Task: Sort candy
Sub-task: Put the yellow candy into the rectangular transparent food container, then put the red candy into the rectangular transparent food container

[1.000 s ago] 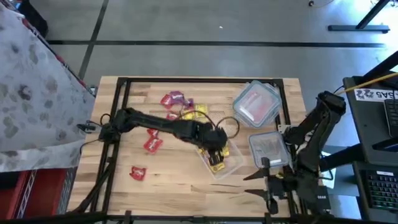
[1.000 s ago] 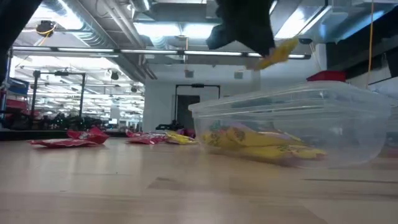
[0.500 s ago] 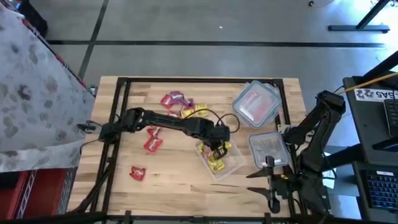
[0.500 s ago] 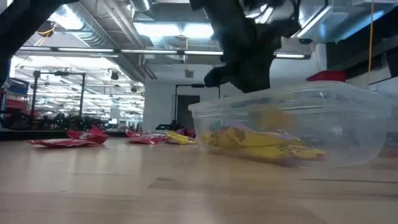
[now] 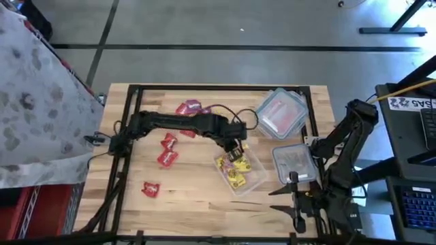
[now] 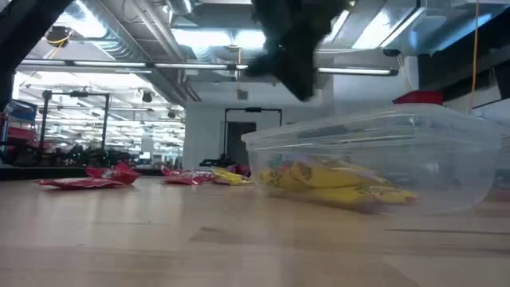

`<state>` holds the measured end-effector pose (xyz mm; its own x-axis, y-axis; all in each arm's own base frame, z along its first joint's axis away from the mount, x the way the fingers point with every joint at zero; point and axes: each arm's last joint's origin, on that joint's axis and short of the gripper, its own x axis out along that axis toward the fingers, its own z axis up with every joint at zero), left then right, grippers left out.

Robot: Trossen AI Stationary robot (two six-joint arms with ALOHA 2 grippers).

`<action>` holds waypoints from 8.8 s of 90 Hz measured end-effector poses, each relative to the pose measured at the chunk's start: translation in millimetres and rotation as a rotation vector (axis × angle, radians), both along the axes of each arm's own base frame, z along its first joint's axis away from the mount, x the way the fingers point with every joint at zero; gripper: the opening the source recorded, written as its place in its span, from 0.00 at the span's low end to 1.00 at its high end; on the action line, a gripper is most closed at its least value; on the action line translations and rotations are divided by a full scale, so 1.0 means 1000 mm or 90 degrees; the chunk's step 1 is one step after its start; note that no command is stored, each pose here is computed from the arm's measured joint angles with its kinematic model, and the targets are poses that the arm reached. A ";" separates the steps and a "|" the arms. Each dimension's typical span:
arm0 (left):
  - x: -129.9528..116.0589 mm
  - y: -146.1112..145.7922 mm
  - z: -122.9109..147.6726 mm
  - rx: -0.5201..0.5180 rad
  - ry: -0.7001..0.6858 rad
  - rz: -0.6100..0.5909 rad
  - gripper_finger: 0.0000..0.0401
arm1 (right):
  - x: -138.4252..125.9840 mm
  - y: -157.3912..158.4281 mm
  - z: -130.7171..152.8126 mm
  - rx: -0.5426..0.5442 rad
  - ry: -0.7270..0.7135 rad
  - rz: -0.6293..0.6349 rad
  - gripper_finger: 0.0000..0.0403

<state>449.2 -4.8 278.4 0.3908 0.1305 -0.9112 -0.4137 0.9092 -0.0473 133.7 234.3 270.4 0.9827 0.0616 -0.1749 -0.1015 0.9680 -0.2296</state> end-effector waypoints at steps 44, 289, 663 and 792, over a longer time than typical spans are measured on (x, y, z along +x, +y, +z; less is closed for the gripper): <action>-0.046 0.071 -0.040 0.110 0.257 0.082 0.33 | 0.000 0.000 -0.001 0.005 0.001 -0.007 0.43; -0.014 -0.052 -0.044 -0.176 -0.085 0.145 0.26 | 0.004 -0.004 -0.005 -0.003 0.014 -0.023 0.43; -0.078 -0.222 -0.033 0.142 -0.095 0.160 0.34 | 0.100 -0.166 -0.097 0.246 0.702 -0.351 0.43; -0.227 -0.290 -0.076 0.112 0.058 0.411 0.40 | 0.133 -0.116 -0.031 -0.142 0.634 -0.236 0.43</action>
